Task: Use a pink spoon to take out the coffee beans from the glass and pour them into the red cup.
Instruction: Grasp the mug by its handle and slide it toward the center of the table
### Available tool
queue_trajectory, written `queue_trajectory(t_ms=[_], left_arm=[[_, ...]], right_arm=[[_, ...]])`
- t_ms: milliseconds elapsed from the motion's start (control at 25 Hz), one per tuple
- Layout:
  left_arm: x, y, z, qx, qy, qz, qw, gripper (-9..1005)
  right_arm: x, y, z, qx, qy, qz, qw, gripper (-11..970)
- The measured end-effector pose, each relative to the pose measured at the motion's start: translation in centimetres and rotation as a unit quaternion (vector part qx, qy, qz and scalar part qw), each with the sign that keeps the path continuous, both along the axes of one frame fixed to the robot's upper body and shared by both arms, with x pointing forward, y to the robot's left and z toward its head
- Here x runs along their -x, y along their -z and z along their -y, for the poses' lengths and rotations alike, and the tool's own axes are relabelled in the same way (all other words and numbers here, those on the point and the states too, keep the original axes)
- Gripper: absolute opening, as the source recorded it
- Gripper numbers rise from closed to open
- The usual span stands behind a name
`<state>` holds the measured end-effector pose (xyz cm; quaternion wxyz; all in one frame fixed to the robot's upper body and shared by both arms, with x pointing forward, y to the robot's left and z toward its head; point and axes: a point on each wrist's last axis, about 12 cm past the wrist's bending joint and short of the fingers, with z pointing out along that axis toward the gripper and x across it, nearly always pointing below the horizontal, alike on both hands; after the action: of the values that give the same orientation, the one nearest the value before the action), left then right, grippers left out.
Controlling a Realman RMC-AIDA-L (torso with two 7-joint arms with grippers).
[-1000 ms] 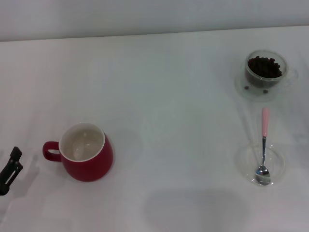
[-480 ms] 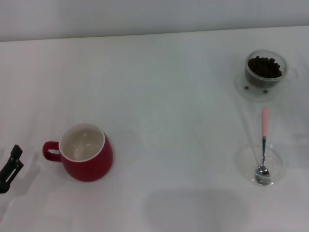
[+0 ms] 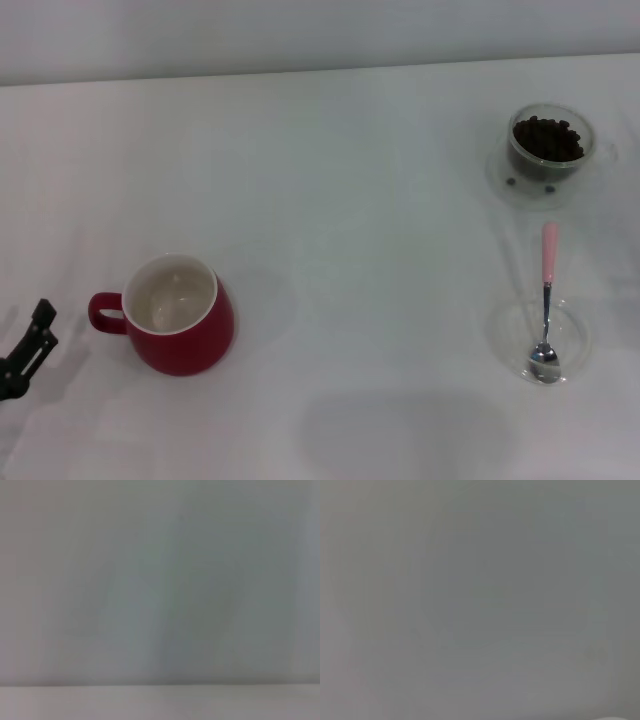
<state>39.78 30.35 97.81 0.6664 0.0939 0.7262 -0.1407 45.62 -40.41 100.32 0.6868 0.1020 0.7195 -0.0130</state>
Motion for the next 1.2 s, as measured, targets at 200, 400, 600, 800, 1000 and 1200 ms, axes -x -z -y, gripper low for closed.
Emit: queue_trajectory(t_ms=[200, 400, 600, 800, 1000, 1200], left_arm=[[0.0, 0.3, 0.6, -0.005, 0.023, -0.012, 1.000, 890], [0.2, 0.6, 1.1, -0.009, 0.044, -0.023, 0.999, 888], [0.0, 0.9, 1.3, -0.014, 0.046, -0.038, 0.998, 888], [-1.1, 1.2, 1.8, -0.023, 0.058, -0.053, 0.997, 889], [-2.2, 1.2, 2.4, -0.035, 0.076, -0.059, 0.995, 889], [-3.0, 1.0, 2.7, -0.038, 0.084, -0.056, 0.994, 888]], right_arm=[[0.2, 0.0, 0.2, 0.001, 0.002, 0.000, 1.000, 858], [0.0, -0.1, 0.2, 0.001, 0.001, 0.001, 1.000, 857], [-0.2, -0.1, 0.1, 0.003, -0.002, 0.000, 1.000, 857], [-0.3, -0.1, 0.0, 0.004, -0.003, -0.002, 1.000, 856], [-0.2, -0.1, 0.1, 0.002, -0.002, -0.002, 1.000, 856], [-0.1, 0.0, 0.1, 0.002, 0.001, -0.002, 1.000, 855]])
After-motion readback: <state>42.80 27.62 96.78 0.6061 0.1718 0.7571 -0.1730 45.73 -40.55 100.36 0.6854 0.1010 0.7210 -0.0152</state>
